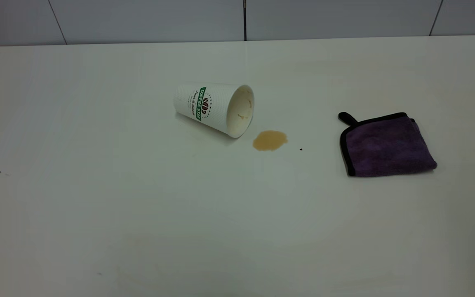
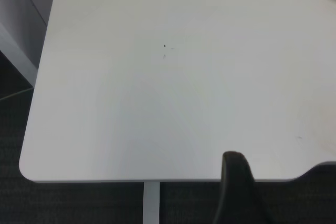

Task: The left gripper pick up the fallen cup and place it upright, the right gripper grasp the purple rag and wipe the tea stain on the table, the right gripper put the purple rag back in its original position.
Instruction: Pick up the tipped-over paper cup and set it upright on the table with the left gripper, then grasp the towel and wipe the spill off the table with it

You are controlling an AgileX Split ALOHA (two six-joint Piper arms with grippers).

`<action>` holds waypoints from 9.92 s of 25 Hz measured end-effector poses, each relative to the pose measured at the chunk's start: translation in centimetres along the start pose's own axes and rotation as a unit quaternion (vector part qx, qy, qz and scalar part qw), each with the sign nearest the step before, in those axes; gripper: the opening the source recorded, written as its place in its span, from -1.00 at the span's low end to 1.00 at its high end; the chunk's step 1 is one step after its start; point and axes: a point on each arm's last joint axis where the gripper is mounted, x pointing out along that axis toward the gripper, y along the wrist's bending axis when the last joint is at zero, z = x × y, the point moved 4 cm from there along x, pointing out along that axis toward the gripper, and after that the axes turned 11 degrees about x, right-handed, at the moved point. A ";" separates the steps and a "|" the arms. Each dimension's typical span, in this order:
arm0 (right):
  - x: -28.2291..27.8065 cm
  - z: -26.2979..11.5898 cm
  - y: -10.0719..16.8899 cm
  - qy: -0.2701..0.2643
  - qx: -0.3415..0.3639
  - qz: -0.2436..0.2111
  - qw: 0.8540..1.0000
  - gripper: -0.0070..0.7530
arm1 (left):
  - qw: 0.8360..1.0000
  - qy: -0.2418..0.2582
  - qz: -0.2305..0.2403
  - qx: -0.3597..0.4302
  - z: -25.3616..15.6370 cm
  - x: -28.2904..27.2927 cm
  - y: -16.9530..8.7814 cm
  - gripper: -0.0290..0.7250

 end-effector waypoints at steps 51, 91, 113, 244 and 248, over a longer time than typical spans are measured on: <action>0.0 0.0 0.0 0.000 0.000 0.000 1.000 0.33 | 1.000 -0.003 0.001 -0.003 0.4 0.0 0.1 0.37; 0.0 0.0 0.0 0.000 0.000 0.000 1.000 0.33 | 0.935 0.156 -0.196 0.250 19.0 28.3 -18.6 0.37; 0.0 0.0 0.0 0.000 0.000 0.000 1.000 0.33 | 0.911 0.168 -0.013 0.377 18.6 40.6 -32.2 0.37; 0.0 0.0 0.0 0.000 0.000 0.000 1.000 0.33 | 0.955 0.078 -0.235 0.161 38.3 18.2 -9.5 0.19; 0.0 0.0 0.0 0.000 0.000 0.000 1.000 0.33 | 0.951 0.111 -0.234 0.168 34.6 14.9 -8.1 0.19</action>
